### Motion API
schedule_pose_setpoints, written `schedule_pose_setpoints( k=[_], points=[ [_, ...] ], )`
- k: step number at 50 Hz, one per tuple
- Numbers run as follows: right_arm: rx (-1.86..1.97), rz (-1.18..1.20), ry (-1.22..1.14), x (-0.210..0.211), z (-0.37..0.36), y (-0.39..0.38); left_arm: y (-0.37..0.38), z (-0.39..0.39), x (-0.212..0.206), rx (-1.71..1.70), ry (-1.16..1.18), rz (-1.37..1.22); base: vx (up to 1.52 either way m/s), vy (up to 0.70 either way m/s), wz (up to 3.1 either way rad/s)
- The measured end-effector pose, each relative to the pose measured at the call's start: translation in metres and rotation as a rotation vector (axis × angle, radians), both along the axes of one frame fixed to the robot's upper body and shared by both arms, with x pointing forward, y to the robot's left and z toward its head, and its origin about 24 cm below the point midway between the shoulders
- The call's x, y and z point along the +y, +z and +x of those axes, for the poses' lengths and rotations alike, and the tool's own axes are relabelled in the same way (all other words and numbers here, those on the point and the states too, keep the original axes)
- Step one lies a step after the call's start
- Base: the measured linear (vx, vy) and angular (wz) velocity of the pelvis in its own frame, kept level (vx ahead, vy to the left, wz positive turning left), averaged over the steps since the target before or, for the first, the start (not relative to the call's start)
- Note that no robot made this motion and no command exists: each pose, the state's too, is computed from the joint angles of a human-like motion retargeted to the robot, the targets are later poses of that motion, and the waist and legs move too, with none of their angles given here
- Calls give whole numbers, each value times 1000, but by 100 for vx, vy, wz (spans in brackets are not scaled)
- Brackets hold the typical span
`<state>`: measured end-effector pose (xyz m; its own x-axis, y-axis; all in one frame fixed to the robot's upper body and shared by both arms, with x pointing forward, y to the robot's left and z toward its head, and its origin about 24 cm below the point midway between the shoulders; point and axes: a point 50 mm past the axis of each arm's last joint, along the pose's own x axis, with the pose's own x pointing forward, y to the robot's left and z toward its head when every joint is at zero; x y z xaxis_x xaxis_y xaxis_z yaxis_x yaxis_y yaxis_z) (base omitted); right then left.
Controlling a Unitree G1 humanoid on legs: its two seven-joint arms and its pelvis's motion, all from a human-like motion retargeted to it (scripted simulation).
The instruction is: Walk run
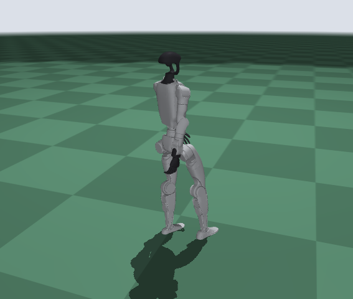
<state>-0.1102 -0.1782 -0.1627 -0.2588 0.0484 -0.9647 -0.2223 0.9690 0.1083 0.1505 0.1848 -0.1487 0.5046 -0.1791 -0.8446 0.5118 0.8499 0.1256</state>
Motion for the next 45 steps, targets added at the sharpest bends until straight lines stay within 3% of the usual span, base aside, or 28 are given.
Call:
schedule_pose_setpoints(
  k=[7, 15, 20, 36, 45],
  points=[
    [-118, -63, 57, -12, 34, -8, -2, -7, 7, -18, -26, 75, 68, -25, 54],
    [-166, -145, -105, -28, 52, -10, -30, -151, 0, 539, -31, 119, 80, -33, 103],
    [-179, -143, -184, -38, 70, -9, -24, -214, -2, 717, 7, 126, 69, -24, 75],
    [-439, -248, 115, -82, 160, 0, -18, -252, -20, 779, 270, 1, 57, -16, 58],
    [-453, -153, 193, -54, 163, -7, -11, -273, -31, 860, 310, -54, 86, -12, -44]
  ],
)
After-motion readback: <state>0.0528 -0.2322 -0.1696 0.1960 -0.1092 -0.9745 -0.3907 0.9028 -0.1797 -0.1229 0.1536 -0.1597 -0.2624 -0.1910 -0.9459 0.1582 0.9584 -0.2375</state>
